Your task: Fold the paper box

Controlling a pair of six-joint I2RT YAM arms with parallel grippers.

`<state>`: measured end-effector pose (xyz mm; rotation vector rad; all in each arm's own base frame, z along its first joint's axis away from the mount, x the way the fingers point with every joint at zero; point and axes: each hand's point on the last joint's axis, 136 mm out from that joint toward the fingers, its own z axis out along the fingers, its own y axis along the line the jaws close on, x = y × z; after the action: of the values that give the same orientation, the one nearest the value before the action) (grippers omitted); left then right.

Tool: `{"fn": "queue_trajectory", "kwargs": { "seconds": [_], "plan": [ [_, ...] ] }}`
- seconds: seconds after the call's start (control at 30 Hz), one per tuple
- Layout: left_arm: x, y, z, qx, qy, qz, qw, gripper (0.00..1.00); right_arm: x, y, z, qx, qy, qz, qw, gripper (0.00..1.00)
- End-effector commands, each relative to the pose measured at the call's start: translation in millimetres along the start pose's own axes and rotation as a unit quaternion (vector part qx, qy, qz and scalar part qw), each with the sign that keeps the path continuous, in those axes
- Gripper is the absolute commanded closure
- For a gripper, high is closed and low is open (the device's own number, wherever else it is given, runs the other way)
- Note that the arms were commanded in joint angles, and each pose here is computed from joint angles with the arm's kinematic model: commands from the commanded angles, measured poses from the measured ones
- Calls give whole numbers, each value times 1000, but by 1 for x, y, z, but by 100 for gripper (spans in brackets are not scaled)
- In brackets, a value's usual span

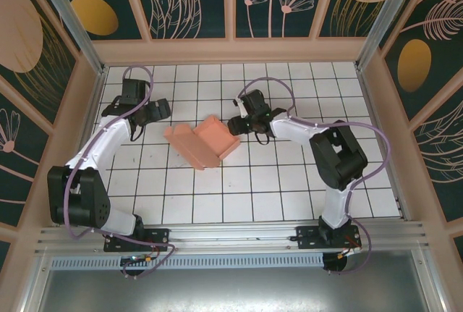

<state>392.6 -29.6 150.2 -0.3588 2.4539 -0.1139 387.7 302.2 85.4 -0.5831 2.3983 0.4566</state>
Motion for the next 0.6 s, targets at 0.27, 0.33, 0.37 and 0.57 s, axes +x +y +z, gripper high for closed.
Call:
{"fn": "queue_trajectory", "kwargs": {
  "seconds": [0.27,0.33,0.37,0.57],
  "plan": [
    [-2,12,-5,-18,-14,-11,1000,1,-33,26,24,1,-11,-38,999,42],
    [0,14,-5,-19,-12,-11,1000,1,-36,25,35,7,-1,-34,999,44],
    [2,14,-5,-20,-11,-10,1000,1,-37,25,40,10,5,-35,999,45],
    [8,20,-6,-29,-8,-5,1000,1,-40,17,65,31,29,-32,999,49]
  ]
}}
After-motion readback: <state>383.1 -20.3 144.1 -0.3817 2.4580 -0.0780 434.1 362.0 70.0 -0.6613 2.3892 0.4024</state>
